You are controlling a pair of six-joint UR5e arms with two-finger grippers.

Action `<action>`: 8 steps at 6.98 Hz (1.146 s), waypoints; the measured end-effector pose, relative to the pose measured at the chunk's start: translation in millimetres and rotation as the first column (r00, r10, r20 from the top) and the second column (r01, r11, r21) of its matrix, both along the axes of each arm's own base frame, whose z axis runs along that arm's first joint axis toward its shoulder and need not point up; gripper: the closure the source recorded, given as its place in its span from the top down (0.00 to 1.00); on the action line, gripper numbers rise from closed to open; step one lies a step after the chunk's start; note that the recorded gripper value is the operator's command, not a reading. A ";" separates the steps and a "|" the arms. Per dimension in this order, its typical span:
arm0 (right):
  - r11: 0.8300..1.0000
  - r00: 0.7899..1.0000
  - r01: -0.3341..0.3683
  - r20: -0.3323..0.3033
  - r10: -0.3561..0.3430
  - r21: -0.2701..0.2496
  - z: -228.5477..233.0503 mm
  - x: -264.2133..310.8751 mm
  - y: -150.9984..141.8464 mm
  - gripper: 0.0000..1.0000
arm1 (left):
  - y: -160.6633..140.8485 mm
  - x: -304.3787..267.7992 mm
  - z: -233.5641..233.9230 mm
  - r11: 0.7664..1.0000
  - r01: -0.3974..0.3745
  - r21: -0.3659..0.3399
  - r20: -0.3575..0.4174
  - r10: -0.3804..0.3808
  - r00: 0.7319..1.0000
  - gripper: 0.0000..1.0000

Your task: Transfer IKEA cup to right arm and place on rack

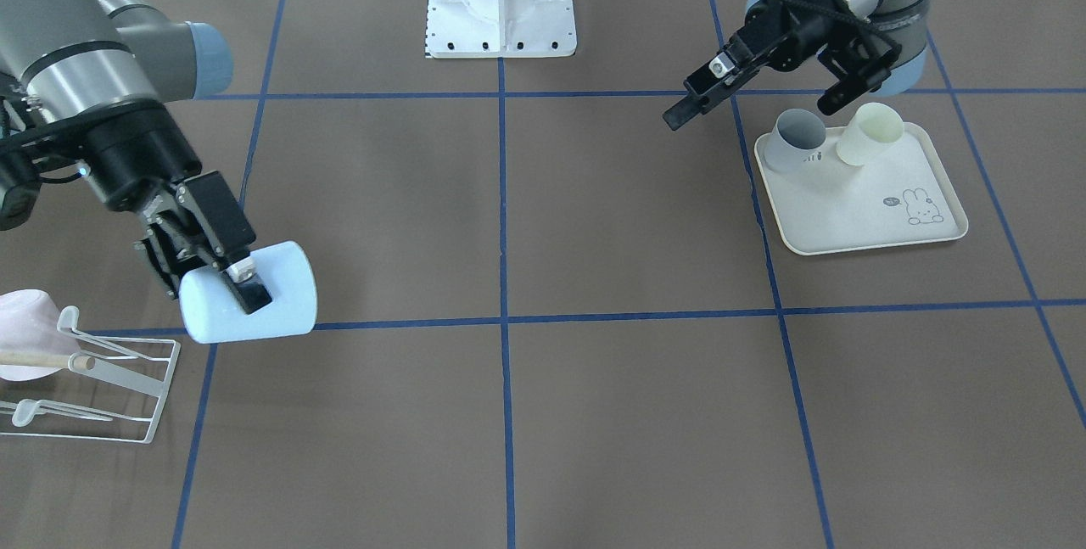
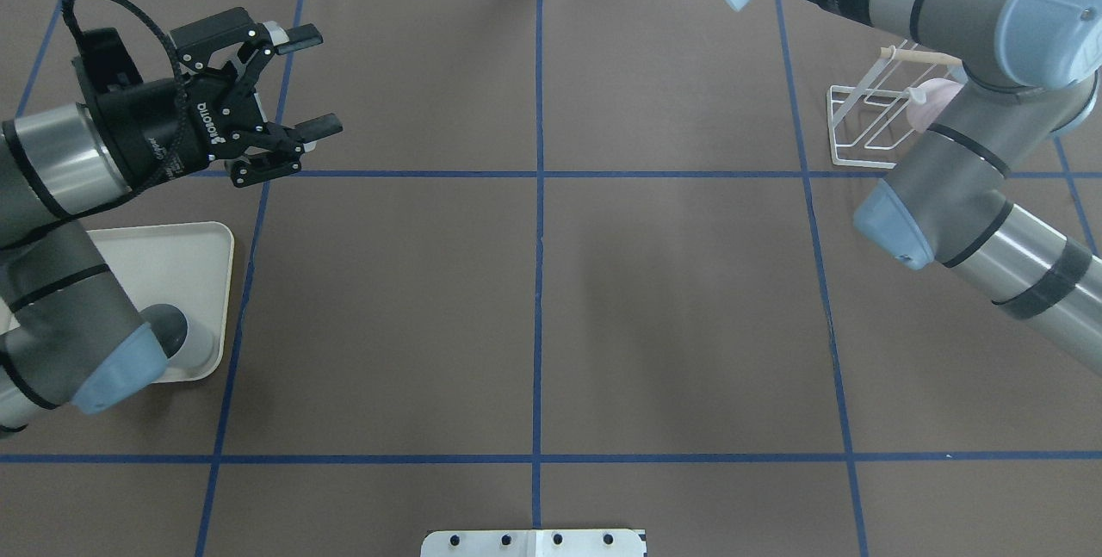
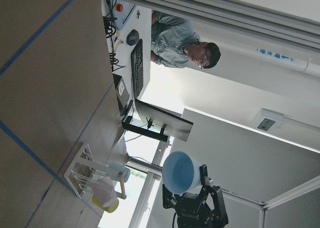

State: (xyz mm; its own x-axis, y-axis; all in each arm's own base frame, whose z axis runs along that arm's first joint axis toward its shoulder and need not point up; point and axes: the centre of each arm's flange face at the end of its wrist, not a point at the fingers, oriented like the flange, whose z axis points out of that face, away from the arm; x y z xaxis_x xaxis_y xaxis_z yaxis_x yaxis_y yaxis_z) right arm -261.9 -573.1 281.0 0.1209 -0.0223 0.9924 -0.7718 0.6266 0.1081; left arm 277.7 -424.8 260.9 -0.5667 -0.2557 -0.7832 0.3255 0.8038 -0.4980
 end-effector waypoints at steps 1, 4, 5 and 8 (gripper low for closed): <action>0.999 0.987 -0.015 -0.162 0.020 0.030 35.0 18.6 -5.6 0.00 | 7.1 -17.1 7.1 0.999 0.018 0.034 0.142 -0.022 0.990 1.00; 0.995 0.865 -0.024 -0.497 0.068 0.094 107.4 75.9 -34.8 0.00 | 20.5 -59.6 48.1 0.990 0.014 0.142 0.445 -0.076 0.892 1.00; 0.994 0.812 -0.012 -0.579 0.072 0.107 129.4 92.4 -41.9 0.00 | 22.5 -80.3 65.9 0.984 -0.002 0.180 0.510 -0.092 0.855 1.00; 0.991 0.742 0.013 -0.666 0.078 0.131 179.7 117.0 -44.7 0.00 | 25.1 -104.7 85.6 0.976 -0.027 0.215 0.570 -0.103 0.815 1.00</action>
